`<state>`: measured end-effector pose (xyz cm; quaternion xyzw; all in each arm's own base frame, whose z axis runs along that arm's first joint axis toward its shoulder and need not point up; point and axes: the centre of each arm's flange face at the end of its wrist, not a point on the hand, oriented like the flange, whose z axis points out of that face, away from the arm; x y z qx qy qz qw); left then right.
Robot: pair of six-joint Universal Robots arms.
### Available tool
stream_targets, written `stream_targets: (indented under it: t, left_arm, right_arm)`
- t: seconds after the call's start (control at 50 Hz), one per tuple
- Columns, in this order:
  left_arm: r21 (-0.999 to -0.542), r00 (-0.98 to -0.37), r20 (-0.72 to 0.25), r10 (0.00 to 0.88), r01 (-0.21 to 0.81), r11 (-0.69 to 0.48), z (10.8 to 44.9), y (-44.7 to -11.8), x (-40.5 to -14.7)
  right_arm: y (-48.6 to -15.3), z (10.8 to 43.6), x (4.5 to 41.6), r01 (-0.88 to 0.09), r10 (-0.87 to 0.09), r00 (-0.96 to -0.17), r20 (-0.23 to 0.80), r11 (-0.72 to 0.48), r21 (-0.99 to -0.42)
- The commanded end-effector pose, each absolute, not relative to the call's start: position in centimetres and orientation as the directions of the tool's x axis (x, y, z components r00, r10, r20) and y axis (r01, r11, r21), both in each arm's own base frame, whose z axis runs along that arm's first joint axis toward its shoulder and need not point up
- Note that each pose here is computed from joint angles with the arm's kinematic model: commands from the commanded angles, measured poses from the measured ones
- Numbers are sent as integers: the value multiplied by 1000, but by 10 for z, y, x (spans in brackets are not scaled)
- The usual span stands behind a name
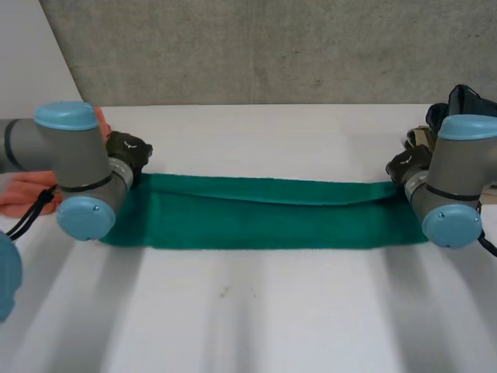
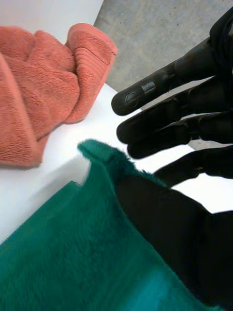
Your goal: Fold the laundry.
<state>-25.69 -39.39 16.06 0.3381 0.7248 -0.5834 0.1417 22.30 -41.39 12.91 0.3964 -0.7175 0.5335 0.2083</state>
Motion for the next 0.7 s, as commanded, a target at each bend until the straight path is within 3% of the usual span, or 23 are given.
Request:
stream_targets:
  t: [0.02, 0.18, 0.3, 0.4, 0.56, 0.7]
  left_arm:
    - [-748, -710, -601, 368, 662, 56, 154, -385, -276]
    - [-765, -718, -605, 344, 645, 1, 180, -376, -280]
    - [-767, -723, -610, 324, 642, -11, 179, -371, -272]
    - [-775, -731, -610, 305, 630, -40, 169, -380, -274]
    - [-786, -736, -589, 333, 618, -25, 154, -379, -267]
    - [-818, -751, -537, 383, 576, -18, 175, -341, -258]
  right_arm:
    - [-418, 122, 228, -791, -318, -604, 731, 124, -599]
    - [-412, 165, 236, -731, -245, -668, 702, 44, -681]
    - [-403, 164, 247, -706, -357, -651, 670, -39, -707]
    - [-403, 149, 249, -700, -395, -646, 653, -34, -713]
    - [-394, 143, 240, -560, -395, -778, 489, 82, -825]
    - [-350, 169, 199, -548, -425, -800, 423, 233, -803]
